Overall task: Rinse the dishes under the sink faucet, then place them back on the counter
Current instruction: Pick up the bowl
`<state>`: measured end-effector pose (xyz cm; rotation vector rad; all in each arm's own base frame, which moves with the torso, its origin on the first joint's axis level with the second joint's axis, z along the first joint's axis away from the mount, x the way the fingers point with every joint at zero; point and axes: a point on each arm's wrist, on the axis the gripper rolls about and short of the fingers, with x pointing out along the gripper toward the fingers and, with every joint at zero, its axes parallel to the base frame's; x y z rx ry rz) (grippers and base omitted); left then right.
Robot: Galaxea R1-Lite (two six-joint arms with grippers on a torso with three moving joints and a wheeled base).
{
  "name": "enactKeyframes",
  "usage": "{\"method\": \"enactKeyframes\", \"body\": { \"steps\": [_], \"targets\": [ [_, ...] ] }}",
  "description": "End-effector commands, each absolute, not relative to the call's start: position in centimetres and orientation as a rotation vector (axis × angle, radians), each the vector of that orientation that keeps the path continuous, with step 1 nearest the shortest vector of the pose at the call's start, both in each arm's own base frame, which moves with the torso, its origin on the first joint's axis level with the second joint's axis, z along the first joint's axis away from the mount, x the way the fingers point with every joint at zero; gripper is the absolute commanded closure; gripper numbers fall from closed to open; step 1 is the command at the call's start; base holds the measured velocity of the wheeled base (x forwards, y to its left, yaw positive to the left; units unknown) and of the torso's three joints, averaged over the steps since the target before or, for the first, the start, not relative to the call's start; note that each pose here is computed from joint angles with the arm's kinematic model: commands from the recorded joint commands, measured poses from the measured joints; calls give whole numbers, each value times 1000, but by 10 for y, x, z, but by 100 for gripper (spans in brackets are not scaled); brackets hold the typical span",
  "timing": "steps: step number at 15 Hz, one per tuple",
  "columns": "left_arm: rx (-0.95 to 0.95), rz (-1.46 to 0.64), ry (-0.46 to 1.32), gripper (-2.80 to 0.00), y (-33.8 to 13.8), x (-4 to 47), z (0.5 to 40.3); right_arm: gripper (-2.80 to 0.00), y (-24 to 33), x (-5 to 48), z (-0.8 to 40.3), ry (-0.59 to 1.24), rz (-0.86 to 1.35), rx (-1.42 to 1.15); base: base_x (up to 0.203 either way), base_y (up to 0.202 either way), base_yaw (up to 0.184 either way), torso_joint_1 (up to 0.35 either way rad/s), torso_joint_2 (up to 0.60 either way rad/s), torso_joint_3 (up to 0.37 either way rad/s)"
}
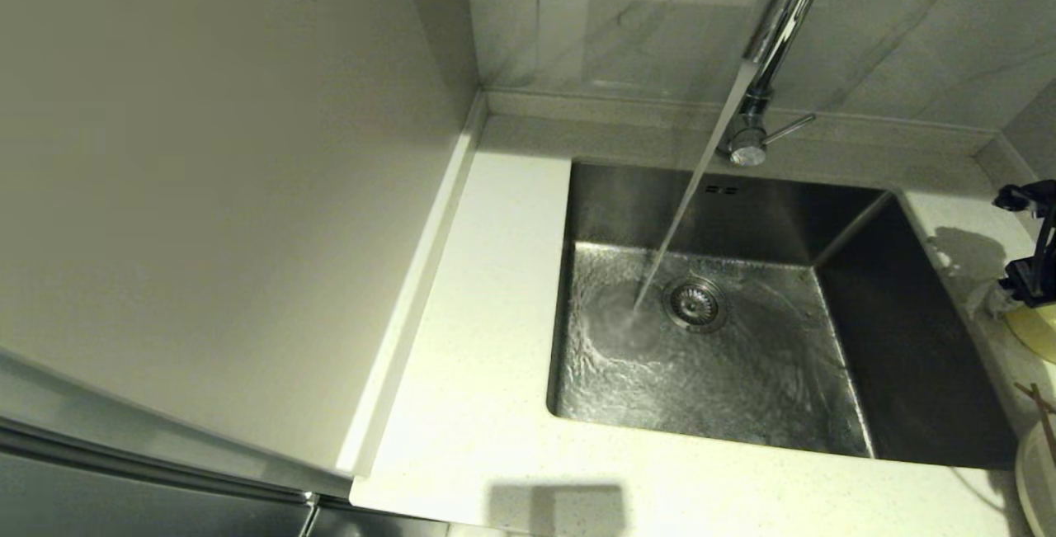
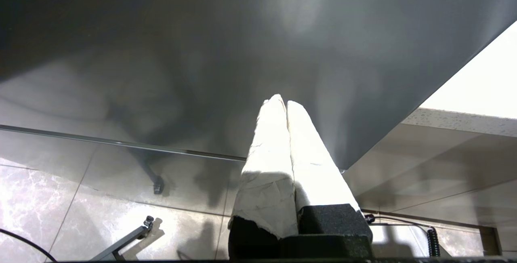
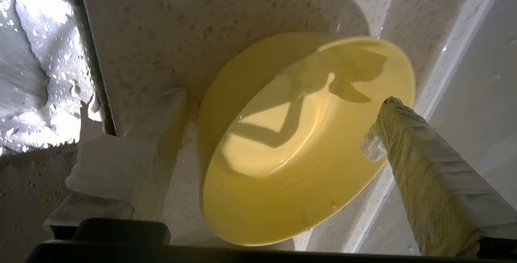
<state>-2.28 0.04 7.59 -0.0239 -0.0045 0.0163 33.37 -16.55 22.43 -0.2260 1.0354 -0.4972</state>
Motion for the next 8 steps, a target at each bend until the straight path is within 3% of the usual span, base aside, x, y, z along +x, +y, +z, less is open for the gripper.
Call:
{"method": "enactKeyframes", "body": {
  "steps": [1, 6, 7, 8],
  "targets": [
    [-25, 17, -6, 0, 0, -23, 76, -280, -163, 329, 227, 1037, -494, -229, 0, 0, 0, 0, 0, 0],
    [-25, 17, -6, 0, 0, -23, 76, -280, -149, 313, 226, 1065, -469, -228, 0, 0, 0, 0, 0, 0],
    [-25, 17, -6, 0, 0, -23, 76, 0, -146, 311, 227, 1065, -467, -229, 0, 0, 0, 0, 0, 0],
    [-25, 17, -6, 0, 0, -23, 76, 0, -145, 311, 226, 1066, -462, -231, 0, 0, 0, 0, 0, 0]
  ]
}}
